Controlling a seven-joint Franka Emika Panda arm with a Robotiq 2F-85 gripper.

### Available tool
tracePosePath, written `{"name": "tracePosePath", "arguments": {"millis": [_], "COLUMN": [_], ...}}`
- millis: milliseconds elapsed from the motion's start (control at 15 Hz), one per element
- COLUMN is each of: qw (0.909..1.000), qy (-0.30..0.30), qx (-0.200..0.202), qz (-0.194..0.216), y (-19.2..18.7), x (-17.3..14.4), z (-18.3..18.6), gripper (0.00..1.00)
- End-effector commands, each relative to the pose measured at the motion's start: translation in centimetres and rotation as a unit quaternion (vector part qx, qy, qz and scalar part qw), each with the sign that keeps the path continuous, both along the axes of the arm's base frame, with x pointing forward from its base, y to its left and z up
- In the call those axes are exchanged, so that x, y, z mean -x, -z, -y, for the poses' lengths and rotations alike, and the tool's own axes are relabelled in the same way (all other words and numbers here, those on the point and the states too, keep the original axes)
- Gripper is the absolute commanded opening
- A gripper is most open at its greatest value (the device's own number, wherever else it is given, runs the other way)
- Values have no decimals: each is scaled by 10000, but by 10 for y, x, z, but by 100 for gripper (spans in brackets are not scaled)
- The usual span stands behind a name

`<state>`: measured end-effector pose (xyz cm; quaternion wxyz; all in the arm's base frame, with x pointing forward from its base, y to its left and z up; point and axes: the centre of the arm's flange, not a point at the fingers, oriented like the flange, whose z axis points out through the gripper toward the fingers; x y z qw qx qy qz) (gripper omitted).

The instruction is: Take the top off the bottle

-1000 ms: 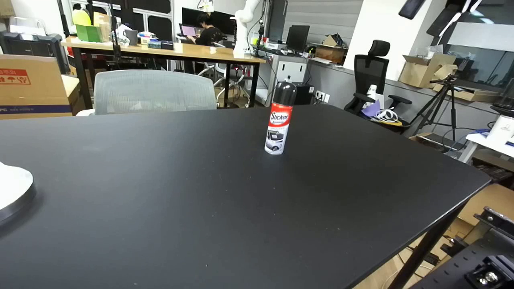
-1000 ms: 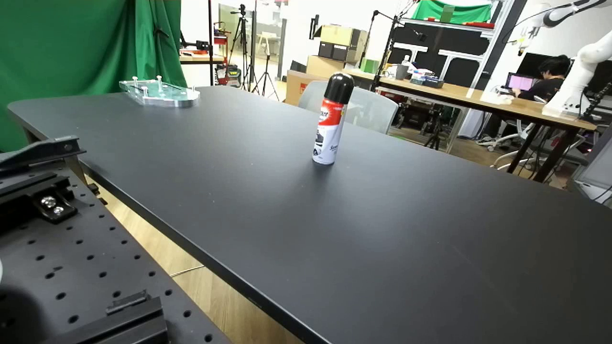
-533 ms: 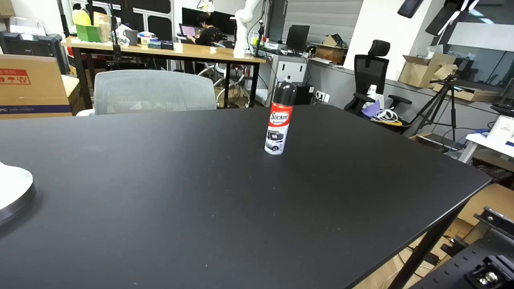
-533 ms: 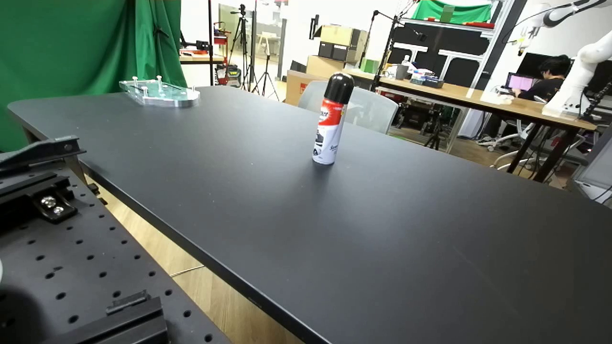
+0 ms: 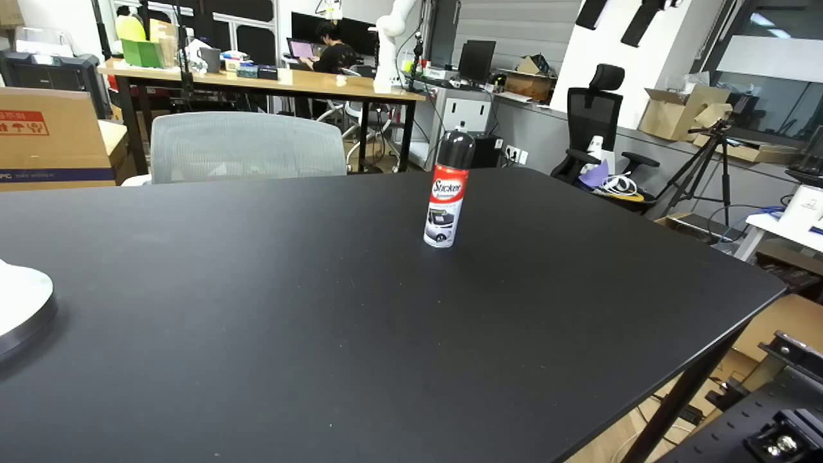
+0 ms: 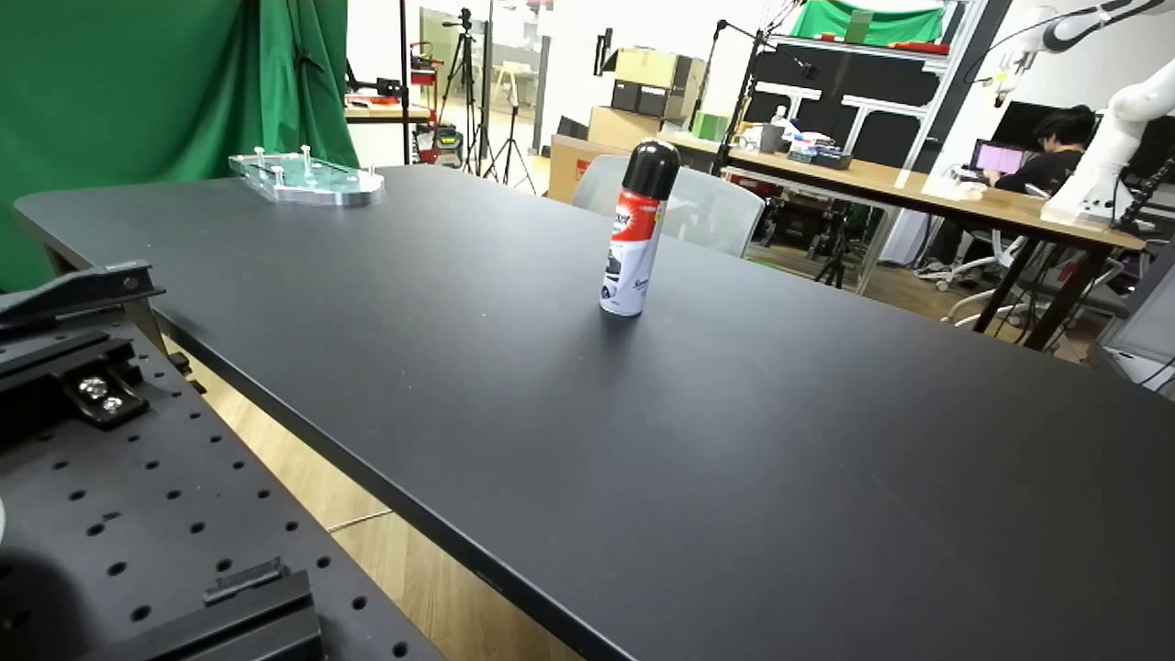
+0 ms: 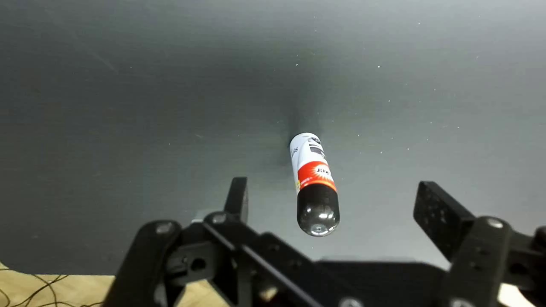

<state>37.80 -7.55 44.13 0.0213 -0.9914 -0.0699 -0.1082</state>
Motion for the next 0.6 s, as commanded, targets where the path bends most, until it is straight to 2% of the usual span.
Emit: {"name": "tracePosePath", "arguments": {"millis": [0, 333, 533], "qw": [9991, 9955, 9924], "qy": [-93, -217, -519], "qx": [169, 246, 245], "qz": [-376, -885, -1089], "y": [-1, 28, 47], "x": [-62, -117, -137], "z": [-4, -2, -10], "gripper": [100, 100, 100]}}
